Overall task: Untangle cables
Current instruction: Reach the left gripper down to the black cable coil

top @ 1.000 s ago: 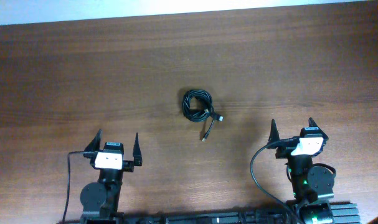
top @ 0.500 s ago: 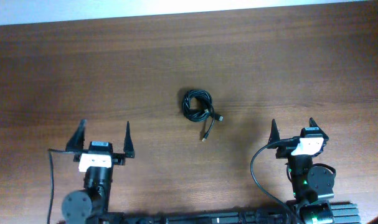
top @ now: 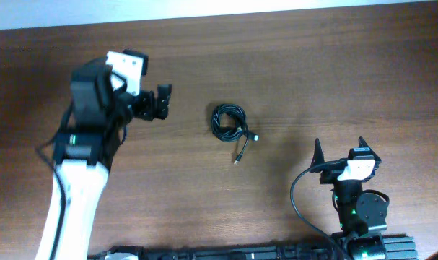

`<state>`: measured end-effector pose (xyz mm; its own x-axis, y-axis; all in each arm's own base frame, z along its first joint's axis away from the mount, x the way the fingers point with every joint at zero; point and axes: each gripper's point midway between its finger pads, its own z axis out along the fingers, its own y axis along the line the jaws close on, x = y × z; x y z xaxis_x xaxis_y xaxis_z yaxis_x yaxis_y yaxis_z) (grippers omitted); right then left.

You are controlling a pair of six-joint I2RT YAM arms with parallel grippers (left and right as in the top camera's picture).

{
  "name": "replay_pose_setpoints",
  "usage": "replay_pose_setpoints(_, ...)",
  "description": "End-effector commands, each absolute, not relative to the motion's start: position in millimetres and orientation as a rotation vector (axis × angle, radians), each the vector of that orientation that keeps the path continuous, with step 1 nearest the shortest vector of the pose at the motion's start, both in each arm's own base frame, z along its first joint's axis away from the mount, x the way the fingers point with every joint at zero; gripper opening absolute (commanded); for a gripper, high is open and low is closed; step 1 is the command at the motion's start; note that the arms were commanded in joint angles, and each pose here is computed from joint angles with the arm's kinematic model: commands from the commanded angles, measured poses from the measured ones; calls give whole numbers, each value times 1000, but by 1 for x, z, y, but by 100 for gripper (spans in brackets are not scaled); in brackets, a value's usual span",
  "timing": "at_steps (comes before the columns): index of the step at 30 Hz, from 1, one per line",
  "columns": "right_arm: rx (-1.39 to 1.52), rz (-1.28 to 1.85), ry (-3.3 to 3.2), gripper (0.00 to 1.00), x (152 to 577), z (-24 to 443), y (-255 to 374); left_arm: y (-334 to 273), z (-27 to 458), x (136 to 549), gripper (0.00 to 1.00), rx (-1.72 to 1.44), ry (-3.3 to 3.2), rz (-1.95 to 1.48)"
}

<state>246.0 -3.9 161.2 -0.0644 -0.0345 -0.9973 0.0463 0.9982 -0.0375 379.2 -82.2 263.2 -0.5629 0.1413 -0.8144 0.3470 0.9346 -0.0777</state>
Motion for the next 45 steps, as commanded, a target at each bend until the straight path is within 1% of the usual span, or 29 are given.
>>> replay_pose_setpoints(1,18,-75,1638,98,246,159,-5,-124,244,397,99,401,2278,-421)
replay_pose_setpoints(5,18,-74,1637,98,246,159,-5,-186,207,401,99,556,2310,-494)
replay_pose_setpoints(7,18,-75,1638,99,246,159,-5,-208,189,395,99,618,2341,-518)
replay_pose_setpoints(10,18,-75,1638,99,246,159,-5,-225,177,392,99,665,2349,-534)
replay_pose_setpoints(12,18,-75,1638,98,246,159,-5,-227,162,397,73,664,2374,-533)
replay_pose_setpoints(13,18,-75,1638,99,246,159,-5,-227,150,398,66,630,2416,-544)
replay_pose_setpoints(15,18,-75,1638,99,246,159,-5,-226,127,400,56,519,2509,-561)
replay_pose_setpoints(16,18,-75,1638,98,246,159,-5,-226,114,401,54,483,2550,-562)
replay_pose_setpoints(19,18,-74,1637,99,246,159,-5,-211,67,406,51,173,2712,-483)
replay_pose_setpoints(22,18,-75,1638,98,246,159,-5,-196,37,396,47,19,2825,-389)
replay_pose_setpoints(26,18,-75,1638,99,246,159,-5,-202,6,370,48,60,2953,-334)
replay_pose_setpoints(28,18,-74,1637,99,246,159,-5,-212,-3,361,47,103,2976,-326)
replay_pose_setpoints(31,18,-74,1637,99,246,159,-5,-211,-8,363,44,127,2956,-233)
replay_pose_setpoints(32,18,-75,1638,99,246,159,-5,-209,-8,365,35,124,2949,-217)
replay_pose_setpoints(34,18,-75,1638,99,246,159,-5,-210,-8,367,3,123,2939,-219)
replay_pose_setpoints(35,18,-75,1638,99,246,159,-5,-209,-8,366,0,124,2943,-215)
replay_pose_setpoints(37,18,-74,1637,99,246,159,-5,-203,-4,366,0,238,2938,-168)
replay_pose_setpoints(39,18,-75,1638,99,246,159,-5,-180,14,369,0,427,2926,-25)
replay_pose_setpoints(40,18,-75,1638,99,246,159,-5,-170,24,367,0,620,2901,45)
replay_pose_setpoints(42,18,-75,1638,99,246,159,-5,-161,35,352,0,1204,2773,106)
replay_pose_setpoints(43,18,-74,1637,99,246,159,-5,-158,34,347,0,1397,2712,124)
replay_pose_setpoints(45,18,-74,1637,99,246,159,-5,-158,34,347,0,1593,2609,133)
